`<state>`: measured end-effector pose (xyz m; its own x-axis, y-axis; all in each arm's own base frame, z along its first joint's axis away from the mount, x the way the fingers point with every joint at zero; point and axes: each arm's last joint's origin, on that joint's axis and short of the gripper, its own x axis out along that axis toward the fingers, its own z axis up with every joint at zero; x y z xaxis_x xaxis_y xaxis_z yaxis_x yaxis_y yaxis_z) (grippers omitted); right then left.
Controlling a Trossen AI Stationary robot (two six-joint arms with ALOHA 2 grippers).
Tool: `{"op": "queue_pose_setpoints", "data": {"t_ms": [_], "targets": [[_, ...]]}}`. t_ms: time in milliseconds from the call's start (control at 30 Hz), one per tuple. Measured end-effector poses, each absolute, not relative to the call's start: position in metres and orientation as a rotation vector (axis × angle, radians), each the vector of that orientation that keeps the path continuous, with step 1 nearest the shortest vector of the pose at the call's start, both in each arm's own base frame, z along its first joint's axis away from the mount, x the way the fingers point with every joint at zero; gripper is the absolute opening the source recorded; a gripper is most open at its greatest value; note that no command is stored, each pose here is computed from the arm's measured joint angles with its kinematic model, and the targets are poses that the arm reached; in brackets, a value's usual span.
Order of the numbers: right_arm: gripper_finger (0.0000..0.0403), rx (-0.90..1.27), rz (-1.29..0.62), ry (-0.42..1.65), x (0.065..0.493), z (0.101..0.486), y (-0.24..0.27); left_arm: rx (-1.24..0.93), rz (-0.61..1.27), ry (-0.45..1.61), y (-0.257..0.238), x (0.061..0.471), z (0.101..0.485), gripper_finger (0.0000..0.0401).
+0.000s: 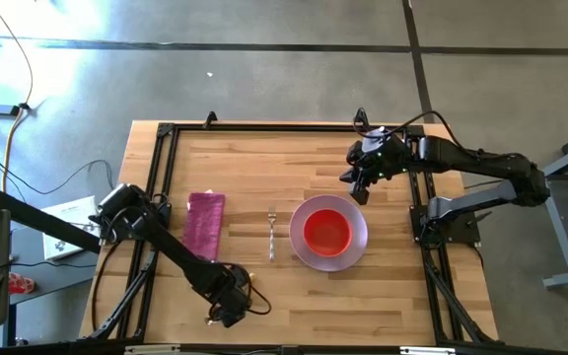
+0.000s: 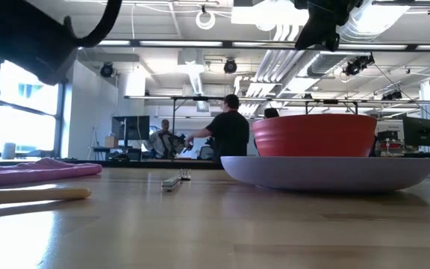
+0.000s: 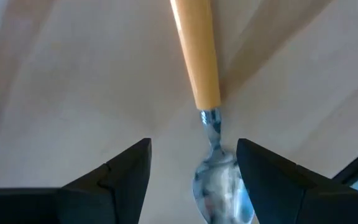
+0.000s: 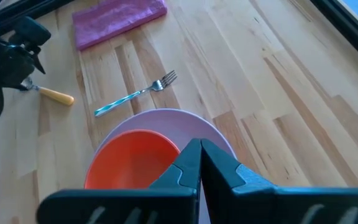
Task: Set table place
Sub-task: Put the wooden spoon into the orange bowl
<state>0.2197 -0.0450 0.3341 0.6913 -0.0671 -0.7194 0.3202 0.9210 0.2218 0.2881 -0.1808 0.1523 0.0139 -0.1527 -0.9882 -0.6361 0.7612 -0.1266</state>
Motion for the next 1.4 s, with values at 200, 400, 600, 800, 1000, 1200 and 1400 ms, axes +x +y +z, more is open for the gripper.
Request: {"op": "queue_pose_setpoints", "data": {"t_ms": [200, 400, 600, 800, 1000, 1200, 1400], "targets": [[0.0, 0.348, -0.225, 0.78, 0.22, 0.334, -0.046, -0.681, 0.439, 1.548, -0.182, 0.289, 0.149, 0.0228], [0.0, 0.34, -0.22, 0.781, 0.22, 0.334, -0.046, -0.69, 0.467, 1.539, -0.183, 0.291, 0.142, 0.0228], [0.0, 0.339, -0.219, 0.778, 0.22, 0.334, -0.046, -0.694, 0.468, 1.564, -0.185, 0.294, 0.132, 0.0228], [0.0, 0.339, -0.219, 0.774, 0.22, 0.335, -0.046, -0.686, 0.478, 1.57, -0.184, 0.293, 0.131, 0.0223], [0.0, 0.341, -0.22, 0.773, 0.22, 0.335, -0.046, -0.672, 0.492, 1.58, -0.183, 0.292, 0.13, 0.0169], [0.0, 0.341, -0.22, 0.773, 0.22, 0.335, -0.046, -0.646, 0.493, 1.591, -0.182, 0.291, 0.13, 0.004], [0.0, 0.341, -0.22, 0.773, 0.22, 0.335, -0.046, -0.566, 0.505, 1.551, -0.182, 0.3, 0.142, 0.0024]]}}
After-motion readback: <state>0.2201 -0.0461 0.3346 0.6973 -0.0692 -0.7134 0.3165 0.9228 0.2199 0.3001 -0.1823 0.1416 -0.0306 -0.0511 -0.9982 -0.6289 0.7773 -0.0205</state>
